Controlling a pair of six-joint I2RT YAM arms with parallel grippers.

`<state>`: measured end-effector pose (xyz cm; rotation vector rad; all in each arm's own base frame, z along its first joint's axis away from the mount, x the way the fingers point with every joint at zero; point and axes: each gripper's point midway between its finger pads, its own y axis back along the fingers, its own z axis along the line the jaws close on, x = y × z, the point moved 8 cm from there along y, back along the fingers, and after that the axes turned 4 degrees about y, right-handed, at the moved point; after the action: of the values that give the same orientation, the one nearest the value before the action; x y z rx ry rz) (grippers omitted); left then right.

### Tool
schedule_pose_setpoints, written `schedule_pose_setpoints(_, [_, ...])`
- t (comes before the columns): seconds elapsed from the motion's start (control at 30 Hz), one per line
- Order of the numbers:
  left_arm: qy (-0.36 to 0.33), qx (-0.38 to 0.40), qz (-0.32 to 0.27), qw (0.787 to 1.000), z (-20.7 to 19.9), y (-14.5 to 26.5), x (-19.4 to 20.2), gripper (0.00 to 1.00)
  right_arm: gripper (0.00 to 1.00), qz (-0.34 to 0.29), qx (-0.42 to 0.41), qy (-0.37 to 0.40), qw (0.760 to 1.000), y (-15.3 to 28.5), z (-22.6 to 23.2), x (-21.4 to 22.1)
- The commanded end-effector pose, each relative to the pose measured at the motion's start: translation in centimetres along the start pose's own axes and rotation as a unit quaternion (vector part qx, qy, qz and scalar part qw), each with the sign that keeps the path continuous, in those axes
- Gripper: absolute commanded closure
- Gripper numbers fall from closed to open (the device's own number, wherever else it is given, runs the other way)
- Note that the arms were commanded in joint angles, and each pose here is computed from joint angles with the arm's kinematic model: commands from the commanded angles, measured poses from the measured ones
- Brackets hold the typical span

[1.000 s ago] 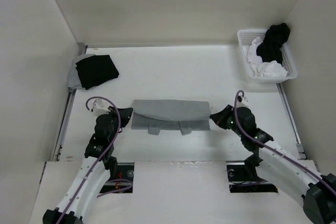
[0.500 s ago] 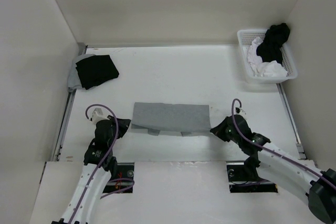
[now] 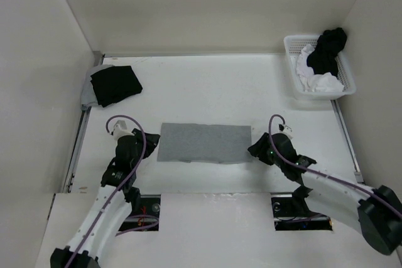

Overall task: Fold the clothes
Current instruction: Fold the tank top

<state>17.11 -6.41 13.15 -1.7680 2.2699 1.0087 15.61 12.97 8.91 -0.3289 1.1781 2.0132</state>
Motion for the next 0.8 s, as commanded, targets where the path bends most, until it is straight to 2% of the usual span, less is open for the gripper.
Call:
schedule_pose_setpoints(0.0, [-0.012, 0.071, -0.004, 0.997, -3.6, -0.7, 0.0, 0.74, 0.46, -0.030, -0.039, 0.005, 0.999, -1.8, 1.4, -2.3])
schedule_pose_setpoints(0.1, [-0.023, 0.086, -0.002, 0.996, -4.5, -0.9, 0.9, 0.74, 0.51, -0.026, -0.049, -0.011, 0.998, -2.2, 1.6, -2.6])
schedule_pose_setpoints(0.23, [-0.032, 0.099, -0.004, 0.995, -5.4, -1.2, 1.7, 0.74, 0.66, -0.002, -0.046, -0.019, 0.999, -3.2, 2.0, -2.2])
schedule_pose_setpoints(0.4, [-0.029, 0.113, 0.000, 0.993, -6.1, -1.8, 2.1, 0.74, 0.74, 0.014, -0.056, -0.028, 0.998, -4.2, 2.6, -2.2])
schedule_pose_setpoints(0.53, [-0.026, 0.123, 0.007, 0.992, -6.5, -2.1, 2.6, 0.74, 0.97, 0.006, -0.044, -0.039, 0.998, -4.6, 2.0, -2.7])
schedule_pose_setpoints(0.6, [-0.026, 0.127, 0.011, 0.992, -6.7, -2.2, 2.9, 0.74, 1.00, -0.010, -0.044, -0.041, 0.998, -3.8, 1.8, -3.1])
schedule_pose_setpoints(0.77, [-0.024, 0.136, 0.032, 0.990, -7.2, -2.5, 4.1, 0.74, 1.00, -0.078, -0.007, -0.026, 0.997, -0.1, 1.3, -5.1])
